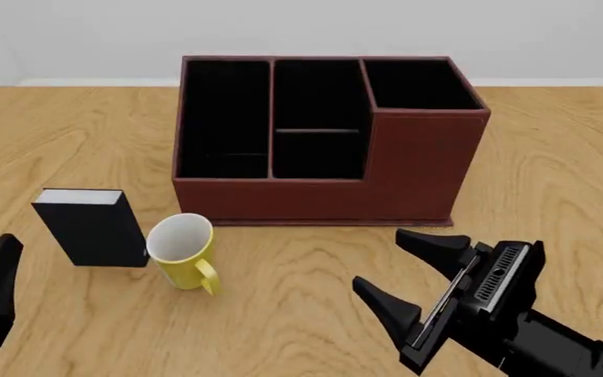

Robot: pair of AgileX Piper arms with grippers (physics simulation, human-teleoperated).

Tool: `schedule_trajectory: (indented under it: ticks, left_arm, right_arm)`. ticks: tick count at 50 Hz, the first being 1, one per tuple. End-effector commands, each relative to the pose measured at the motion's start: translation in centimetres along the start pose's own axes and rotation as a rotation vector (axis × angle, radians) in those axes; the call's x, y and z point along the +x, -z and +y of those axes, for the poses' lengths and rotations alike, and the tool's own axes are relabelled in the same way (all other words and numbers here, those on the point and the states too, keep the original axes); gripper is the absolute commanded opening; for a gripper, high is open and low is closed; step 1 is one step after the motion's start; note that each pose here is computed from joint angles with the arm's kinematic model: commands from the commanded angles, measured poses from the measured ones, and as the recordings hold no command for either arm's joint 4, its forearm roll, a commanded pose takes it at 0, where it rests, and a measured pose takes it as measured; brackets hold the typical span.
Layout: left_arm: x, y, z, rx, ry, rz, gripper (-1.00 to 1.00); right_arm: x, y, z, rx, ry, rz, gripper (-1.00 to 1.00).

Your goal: Pick up the yellow and white mug and place it to the right of the caddy.

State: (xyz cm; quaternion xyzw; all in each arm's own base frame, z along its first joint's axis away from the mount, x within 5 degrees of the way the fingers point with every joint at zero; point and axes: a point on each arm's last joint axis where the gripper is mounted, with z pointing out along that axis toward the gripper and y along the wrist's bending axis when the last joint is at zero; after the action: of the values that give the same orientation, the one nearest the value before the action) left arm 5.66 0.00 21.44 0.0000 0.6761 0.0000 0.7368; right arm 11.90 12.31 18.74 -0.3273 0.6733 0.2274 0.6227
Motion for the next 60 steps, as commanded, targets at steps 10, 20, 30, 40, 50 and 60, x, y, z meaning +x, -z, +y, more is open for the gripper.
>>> schedule_trajectory:
  ticks: [10,20,30,40,50,60]
  left_arm:
    - [0.0,0.0,0.0,0.0,0.0,0.0,1.0]
    - [0.0,0.0,0.0,0.0,0.0,0.0,1.0]
    - [0.0,0.0,0.0,0.0,0.0,0.0,1.0]
    - [0.0,0.0,0.0,0.0,0.0,0.0,1.0]
    - [0.0,0.0,0.0,0.0,0.0,0.0,1.0]
    - [0.0,0.0,0.0,0.0,0.0,0.0,1.0]
  right_arm:
    - [0.4,-1.8,0.6,-0.032,-0.03,0.014,1.0]
    - [0.7,-2.6,1.1,-0.054,-0.033,0.019,1.0]
    - [0.9,-3.5,1.6,-0.076,-0.029,0.021,1.0]
    - [1.2,-4.4,2.1,-0.094,-0.048,0.029,1.0]
    - [1.3,-5.2,2.6,-0.113,-0.039,0.031,1.0]
    - [1.3,-6.0,3.0,-0.127,-0.014,0.026,1.0]
